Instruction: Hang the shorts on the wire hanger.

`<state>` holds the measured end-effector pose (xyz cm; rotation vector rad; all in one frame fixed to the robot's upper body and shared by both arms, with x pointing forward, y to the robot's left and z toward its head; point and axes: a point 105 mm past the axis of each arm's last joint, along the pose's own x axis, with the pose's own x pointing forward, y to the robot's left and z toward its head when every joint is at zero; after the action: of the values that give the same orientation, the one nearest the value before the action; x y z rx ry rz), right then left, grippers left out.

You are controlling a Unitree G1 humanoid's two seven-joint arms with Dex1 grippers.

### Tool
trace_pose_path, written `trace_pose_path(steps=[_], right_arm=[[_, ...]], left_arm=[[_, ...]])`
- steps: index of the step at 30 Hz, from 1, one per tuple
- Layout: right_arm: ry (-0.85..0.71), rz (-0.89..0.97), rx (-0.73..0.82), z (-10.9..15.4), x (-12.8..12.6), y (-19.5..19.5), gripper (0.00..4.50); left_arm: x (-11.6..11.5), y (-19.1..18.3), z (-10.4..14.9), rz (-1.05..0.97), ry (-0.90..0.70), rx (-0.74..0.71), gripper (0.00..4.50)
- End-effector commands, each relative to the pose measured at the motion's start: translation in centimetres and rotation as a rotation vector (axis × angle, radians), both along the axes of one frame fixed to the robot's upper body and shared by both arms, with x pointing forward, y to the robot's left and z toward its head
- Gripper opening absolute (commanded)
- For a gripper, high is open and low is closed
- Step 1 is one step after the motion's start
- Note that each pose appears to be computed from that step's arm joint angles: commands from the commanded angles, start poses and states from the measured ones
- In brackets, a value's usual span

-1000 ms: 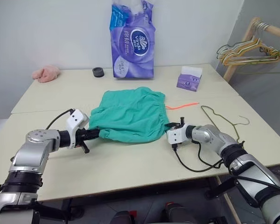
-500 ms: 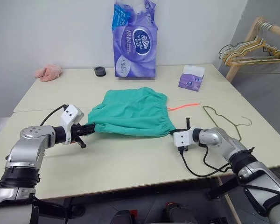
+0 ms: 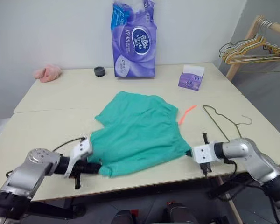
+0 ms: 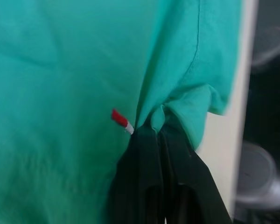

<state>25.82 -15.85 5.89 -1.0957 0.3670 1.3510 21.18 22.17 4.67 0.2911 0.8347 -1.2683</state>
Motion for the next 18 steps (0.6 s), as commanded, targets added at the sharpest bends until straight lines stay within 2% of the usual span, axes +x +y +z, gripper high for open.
trace_pose_path(steps=[1,11,15,17,18], right_arm=[[0.092,-0.004,-0.002,1.3,-2.1,0.0,0.06],[0.197,0.008,-0.044,1.2,-4.8,-0.4,0.06],[0.16,0.017,-0.052,1.1,-4.5,-0.1,0.06],[0.191,0.015,-0.058,1.1,-4.9,-0.3,0.0],[0.199,0.03,-0.089,1.0,-5.1,-0.7,0.2]], left_arm=[[-1.7,-0.7,-0.4,-0.093,0.058,0.001,0.0],[-2.4,-0.7,-0.6,-0.145,0.098,-0.01,0.0],[-2.4,-1.3,-0.7,-0.155,0.079,-0.03,0.0],[-2.4,-1.7,-0.6,-0.143,0.094,-0.049,0.48],[-2.7,-1.9,-0.4,-0.149,0.105,-0.062,0.68]])
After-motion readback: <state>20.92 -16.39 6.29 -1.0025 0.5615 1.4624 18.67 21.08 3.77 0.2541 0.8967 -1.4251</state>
